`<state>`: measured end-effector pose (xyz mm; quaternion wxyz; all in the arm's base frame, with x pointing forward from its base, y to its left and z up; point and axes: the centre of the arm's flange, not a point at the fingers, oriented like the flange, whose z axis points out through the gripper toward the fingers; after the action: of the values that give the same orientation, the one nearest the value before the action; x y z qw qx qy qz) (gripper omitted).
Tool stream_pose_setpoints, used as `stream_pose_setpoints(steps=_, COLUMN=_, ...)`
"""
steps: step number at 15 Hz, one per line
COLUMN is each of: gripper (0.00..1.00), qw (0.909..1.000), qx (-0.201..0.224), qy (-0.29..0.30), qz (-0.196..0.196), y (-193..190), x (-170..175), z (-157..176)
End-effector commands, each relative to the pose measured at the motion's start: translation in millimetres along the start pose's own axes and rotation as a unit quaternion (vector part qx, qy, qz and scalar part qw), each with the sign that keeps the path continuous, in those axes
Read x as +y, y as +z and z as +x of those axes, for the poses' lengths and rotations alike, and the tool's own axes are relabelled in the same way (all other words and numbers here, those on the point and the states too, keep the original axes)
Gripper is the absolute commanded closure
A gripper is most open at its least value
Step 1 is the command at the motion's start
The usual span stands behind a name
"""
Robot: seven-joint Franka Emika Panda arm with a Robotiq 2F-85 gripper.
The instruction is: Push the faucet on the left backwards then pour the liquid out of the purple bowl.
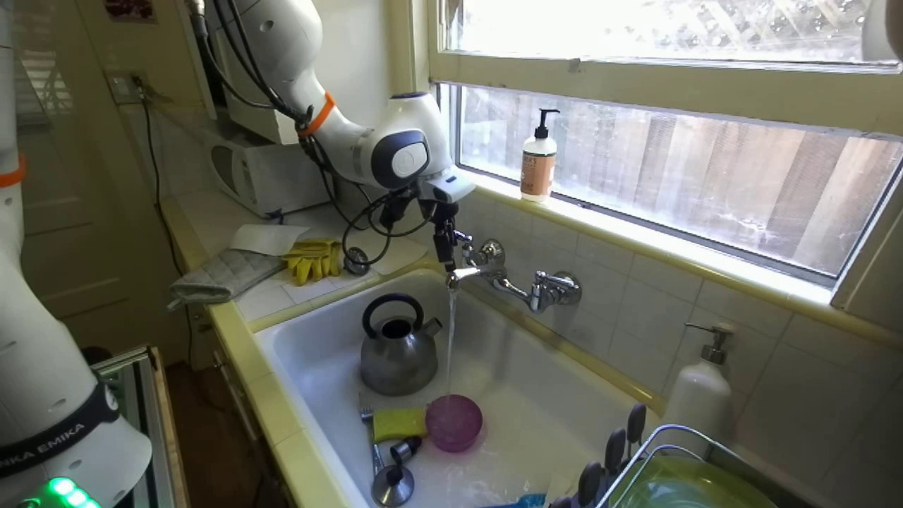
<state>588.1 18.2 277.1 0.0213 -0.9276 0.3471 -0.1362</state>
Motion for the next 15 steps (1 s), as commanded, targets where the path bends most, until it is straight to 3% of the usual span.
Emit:
stream_pose_setpoints(steps=1, gripper=0.00, qw=0.9997, qx=-0.017, qy=0.008, qz=0.013, y=10.0, x=-14.2, z=5.5)
stream_pose_setpoints(steps=7, gripper=0.00, qw=0.9962, qx=-0.056, qy=0.065, qz=0.010, y=3.6, x=-17.3, z=0.7)
stream_pose_setpoints(steps=10, gripper=0.00, qw=0.9939, qx=-0.086, qy=0.061, qz=-0.032, y=2.2, x=-21.6, z=-9.2)
stream_pose_setpoints(steps=15, gripper=0.00, qw=0.9935, qx=-0.083, qy=0.070, qz=-0.034, y=9.0, x=-40.6, z=-10.8)
